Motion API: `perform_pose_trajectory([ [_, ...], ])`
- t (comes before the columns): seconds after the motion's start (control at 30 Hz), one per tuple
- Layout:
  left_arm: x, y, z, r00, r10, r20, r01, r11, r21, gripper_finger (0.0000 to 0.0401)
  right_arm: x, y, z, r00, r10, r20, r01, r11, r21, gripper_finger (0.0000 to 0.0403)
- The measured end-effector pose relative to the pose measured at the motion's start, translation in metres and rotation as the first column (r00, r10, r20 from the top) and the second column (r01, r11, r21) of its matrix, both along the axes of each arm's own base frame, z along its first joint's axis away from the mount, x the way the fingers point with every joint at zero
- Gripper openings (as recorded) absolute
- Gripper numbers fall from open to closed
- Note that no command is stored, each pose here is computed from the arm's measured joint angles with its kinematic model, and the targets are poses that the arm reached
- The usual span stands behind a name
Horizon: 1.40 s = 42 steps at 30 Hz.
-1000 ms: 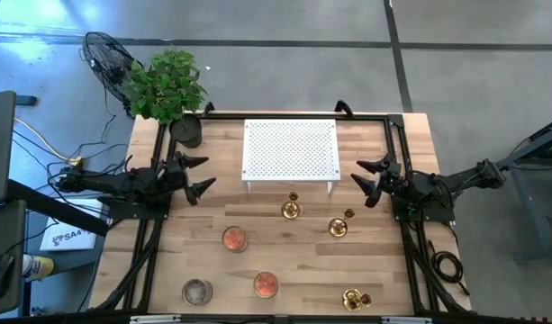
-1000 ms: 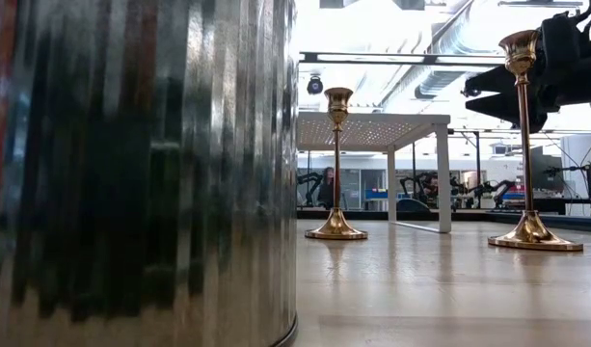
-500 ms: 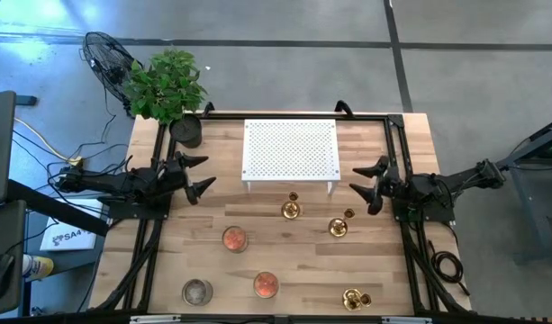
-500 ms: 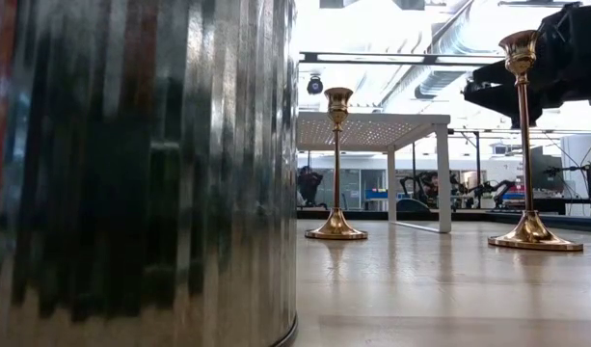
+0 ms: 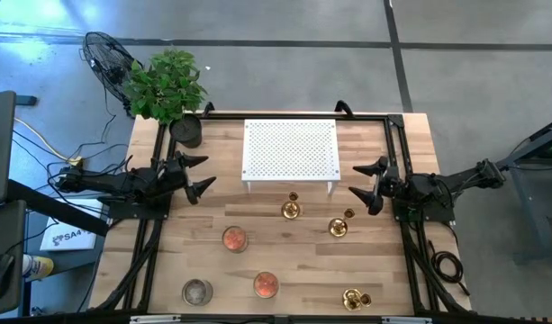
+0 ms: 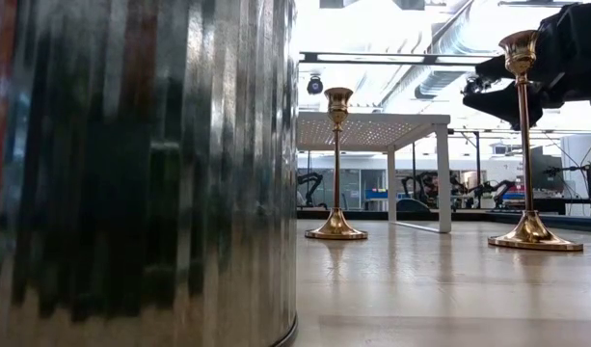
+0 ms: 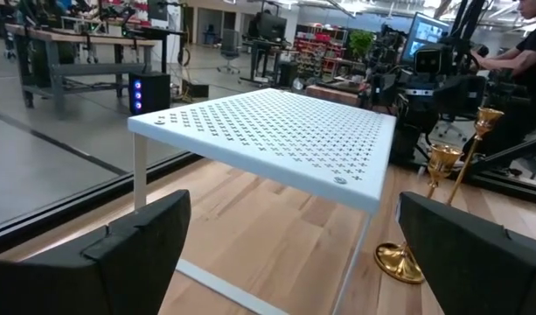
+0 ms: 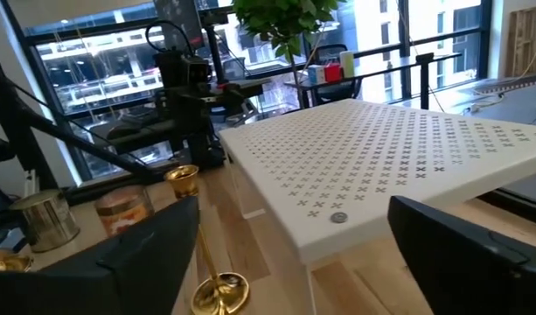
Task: Pick & Place candle stick holders
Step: Put the fruits and the vegetables in the bin
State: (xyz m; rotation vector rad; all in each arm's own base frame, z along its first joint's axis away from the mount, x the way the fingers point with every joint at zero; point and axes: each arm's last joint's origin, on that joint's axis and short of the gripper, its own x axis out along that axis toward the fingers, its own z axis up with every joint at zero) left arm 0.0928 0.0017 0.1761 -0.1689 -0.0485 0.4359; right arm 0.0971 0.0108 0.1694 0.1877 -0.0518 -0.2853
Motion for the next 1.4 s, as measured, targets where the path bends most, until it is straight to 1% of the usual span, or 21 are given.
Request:
perform_pose_trajectory([
  [0.13, 0.000, 0.000, 0.000, 1.000, 0.000, 0.000, 0.000, 1.000, 0.000, 0.0399, 0.000, 0.000, 0.000, 1.000, 0.003, -0.001, -0.003, 1.000, -0.003, 0.0397],
  [0.33, 0.000, 0.000, 0.000, 1.000, -0.001, 0.005, 0.001, 1.000, -0.001, 0.0399, 0.000, 0.000, 0.000, 1.000, -0.012, -0.006, 0.012, 1.000, -0.027, 0.0399],
  [0.43, 0.001, -0.001, 0.000, 0.999, -0.039, 0.006, 0.039, 0.999, 0.001, 0.0399, 0.000, -0.001, 0.001, 0.999, -0.033, 0.001, 0.033, 0.999, -0.026, 0.0397],
  [0.5, 0.001, -0.002, 0.000, 0.998, -0.061, 0.006, 0.061, 0.998, 0.001, 0.0399, 0.000, -0.001, 0.001, 0.999, -0.038, -0.004, 0.038, 0.998, -0.046, 0.0397],
  [0.63, 0.001, -0.002, 0.000, 0.997, -0.072, 0.007, 0.072, 0.997, -0.002, 0.0399, 0.000, -0.001, 0.001, 0.999, -0.038, -0.010, 0.038, 0.997, -0.066, 0.0399],
  [0.73, 0.001, -0.003, 0.000, 0.992, -0.127, 0.023, 0.127, 0.991, -0.032, 0.0399, 0.000, -0.001, 0.001, 0.999, -0.038, -0.010, 0.037, 0.997, -0.066, 0.0397],
  [0.8, 0.002, -0.006, 0.000, 0.979, -0.202, 0.030, 0.203, 0.978, -0.050, 0.0399, 0.000, -0.001, 0.001, 0.999, -0.038, -0.010, 0.038, 0.997, -0.066, 0.0397],
  [0.87, 0.003, -0.008, -0.001, 0.957, -0.288, 0.030, 0.289, 0.956, -0.056, 0.0399, 0.000, -0.001, 0.001, 0.999, -0.038, -0.011, 0.037, 0.997, -0.067, 0.0398],
  [0.93, 0.003, -0.010, -0.001, 0.938, -0.344, 0.026, 0.345, 0.937, -0.056, 0.0399, 0.000, -0.001, 0.001, 0.999, -0.040, -0.012, 0.040, 0.997, -0.067, 0.0399],
  [1.0, 0.003, -0.011, -0.001, 0.930, -0.367, 0.025, 0.368, 0.928, -0.057, 0.0399, 0.000, -0.001, 0.001, 0.999, -0.042, -0.013, 0.041, 0.997, -0.067, 0.0399],
  [1.17, 0.003, -0.011, -0.001, 0.925, -0.378, 0.023, 0.379, 0.923, -0.059, 0.0399, 0.000, -0.001, 0.001, 0.999, -0.042, -0.014, 0.041, 0.997, -0.067, 0.0398],
  [1.23, 0.003, -0.012, -0.002, 0.916, -0.400, 0.016, 0.401, 0.914, -0.066, 0.0399, 0.000, -0.001, 0.001, 0.999, -0.042, -0.015, 0.041, 0.997, -0.068, 0.0399],
  [1.3, 0.003, -0.013, -0.003, 0.901, -0.433, 0.004, 0.432, 0.899, -0.070, 0.0399, 0.000, -0.001, 0.000, 0.999, -0.043, -0.020, 0.041, 0.997, -0.069, 0.0399],
  [1.4, 0.003, -0.015, -0.004, 0.863, -0.505, -0.012, 0.503, 0.861, -0.081, 0.0399, 0.000, -0.001, 0.000, 0.999, -0.043, -0.022, 0.041, 0.997, -0.070, 0.0397],
])
